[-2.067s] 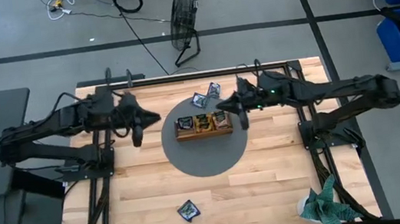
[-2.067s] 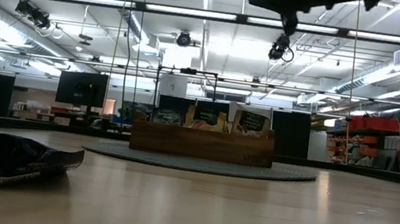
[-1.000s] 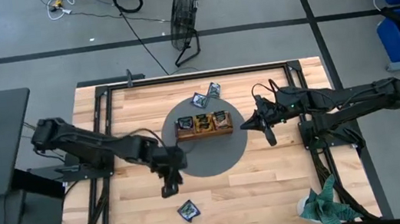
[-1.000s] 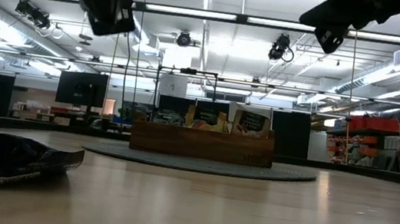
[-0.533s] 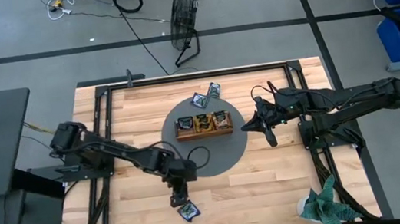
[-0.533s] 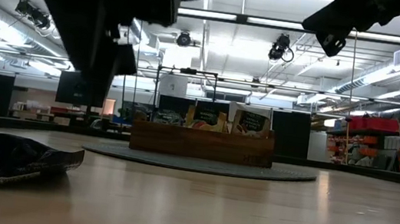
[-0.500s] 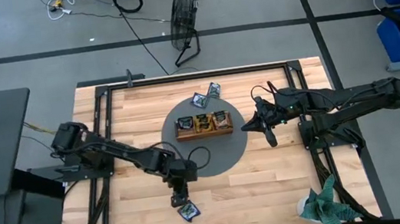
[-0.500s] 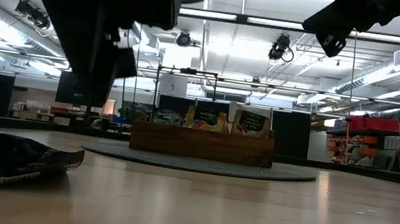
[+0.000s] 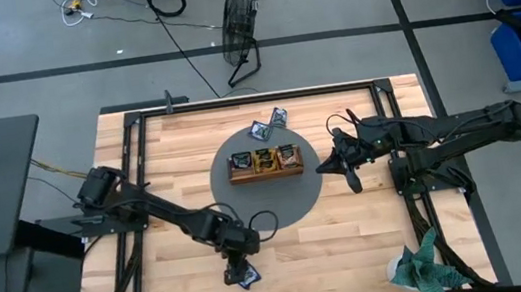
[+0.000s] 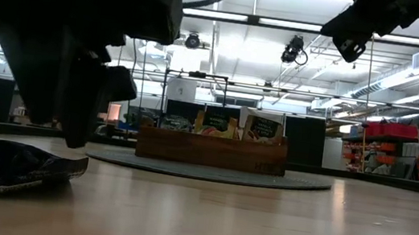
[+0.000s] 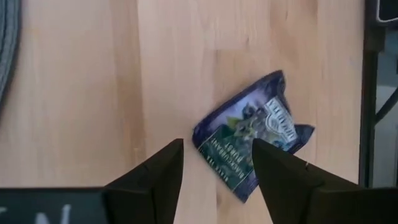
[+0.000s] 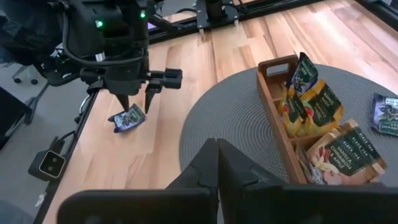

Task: Pick & Place Tea
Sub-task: Put the violet tea bag into the left section of the wooden organizer

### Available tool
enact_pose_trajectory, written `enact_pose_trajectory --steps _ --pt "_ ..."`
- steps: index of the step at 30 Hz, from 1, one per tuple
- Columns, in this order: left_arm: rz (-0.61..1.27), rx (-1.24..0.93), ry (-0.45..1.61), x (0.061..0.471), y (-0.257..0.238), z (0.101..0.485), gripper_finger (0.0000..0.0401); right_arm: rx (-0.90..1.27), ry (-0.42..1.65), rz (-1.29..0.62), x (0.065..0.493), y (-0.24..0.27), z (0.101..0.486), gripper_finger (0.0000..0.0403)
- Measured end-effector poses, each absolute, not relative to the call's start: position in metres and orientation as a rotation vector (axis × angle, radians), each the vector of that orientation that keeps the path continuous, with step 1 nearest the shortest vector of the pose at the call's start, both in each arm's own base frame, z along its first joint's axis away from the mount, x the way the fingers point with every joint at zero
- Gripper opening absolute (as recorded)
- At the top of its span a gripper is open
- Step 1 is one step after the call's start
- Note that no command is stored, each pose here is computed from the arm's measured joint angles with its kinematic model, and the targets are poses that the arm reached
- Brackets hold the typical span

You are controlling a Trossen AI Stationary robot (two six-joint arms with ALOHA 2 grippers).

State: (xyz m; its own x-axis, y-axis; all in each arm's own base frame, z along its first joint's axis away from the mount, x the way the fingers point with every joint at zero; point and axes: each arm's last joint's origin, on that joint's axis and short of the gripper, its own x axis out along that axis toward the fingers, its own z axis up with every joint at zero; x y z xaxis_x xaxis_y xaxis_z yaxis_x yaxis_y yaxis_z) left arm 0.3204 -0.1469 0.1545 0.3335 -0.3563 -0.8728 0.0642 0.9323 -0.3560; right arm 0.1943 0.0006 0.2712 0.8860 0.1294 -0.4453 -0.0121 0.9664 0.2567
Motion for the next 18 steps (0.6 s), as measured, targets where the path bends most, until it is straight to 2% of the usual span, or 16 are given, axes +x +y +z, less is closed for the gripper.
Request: enact_pose_trajectory --steps 18 --pt "-0.242 -0.229 1.199 0.323 -0.155 0.137 0.0193 0.262 0.498 0.071 0.194 0.001 0.27 0.0"
